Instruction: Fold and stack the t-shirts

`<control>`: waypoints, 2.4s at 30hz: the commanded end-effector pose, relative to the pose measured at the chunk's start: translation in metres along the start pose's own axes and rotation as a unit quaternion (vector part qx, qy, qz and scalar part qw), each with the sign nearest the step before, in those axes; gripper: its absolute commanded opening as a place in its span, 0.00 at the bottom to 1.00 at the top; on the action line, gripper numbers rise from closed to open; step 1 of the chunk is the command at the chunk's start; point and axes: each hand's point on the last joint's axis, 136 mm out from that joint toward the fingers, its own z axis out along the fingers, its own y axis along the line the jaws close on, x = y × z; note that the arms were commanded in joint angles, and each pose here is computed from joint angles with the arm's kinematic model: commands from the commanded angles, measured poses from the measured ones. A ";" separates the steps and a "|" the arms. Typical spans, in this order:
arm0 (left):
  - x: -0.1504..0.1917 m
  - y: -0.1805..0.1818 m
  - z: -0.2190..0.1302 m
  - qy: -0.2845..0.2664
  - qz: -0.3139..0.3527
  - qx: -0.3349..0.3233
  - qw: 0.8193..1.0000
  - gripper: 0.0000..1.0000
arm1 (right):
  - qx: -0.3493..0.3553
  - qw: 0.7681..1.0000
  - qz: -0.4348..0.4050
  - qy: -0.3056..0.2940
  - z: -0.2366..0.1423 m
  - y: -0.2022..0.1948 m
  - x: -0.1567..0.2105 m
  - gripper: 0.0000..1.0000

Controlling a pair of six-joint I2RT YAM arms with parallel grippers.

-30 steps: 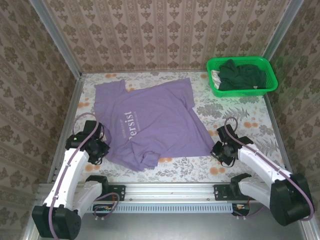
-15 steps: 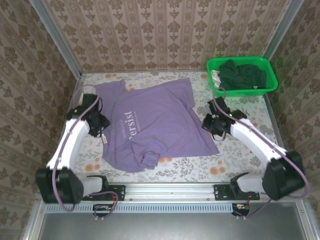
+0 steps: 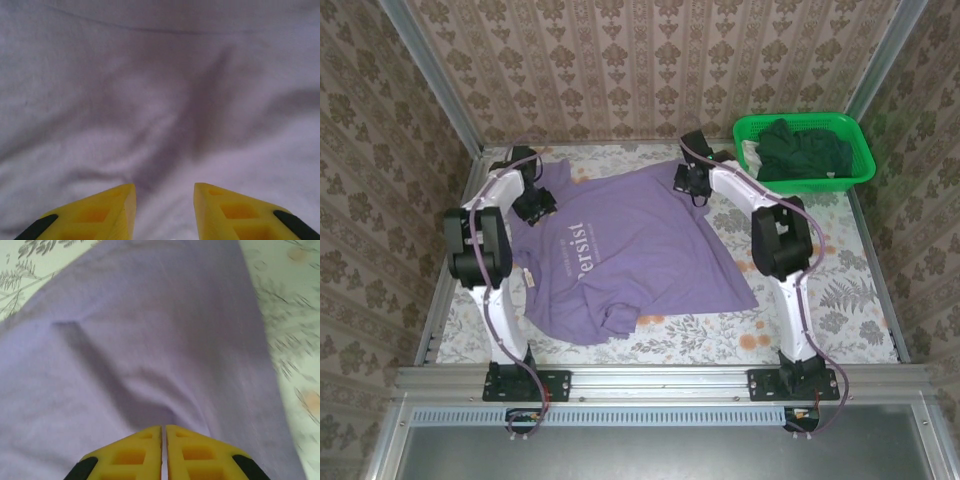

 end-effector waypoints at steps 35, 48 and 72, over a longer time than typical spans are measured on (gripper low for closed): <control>-0.148 -0.097 -0.104 -0.198 0.021 0.126 0.972 0.98 | -0.070 0.974 -0.009 -0.216 -0.127 0.001 -0.187 0.51; 0.060 -0.009 -0.154 -0.159 0.068 0.030 0.985 1.00 | 0.037 0.997 -0.008 -0.066 -0.290 -0.118 -0.102 0.63; 0.348 0.076 -0.083 0.179 0.128 0.077 0.972 0.73 | -0.034 0.979 0.101 0.171 -0.205 -0.165 0.290 0.59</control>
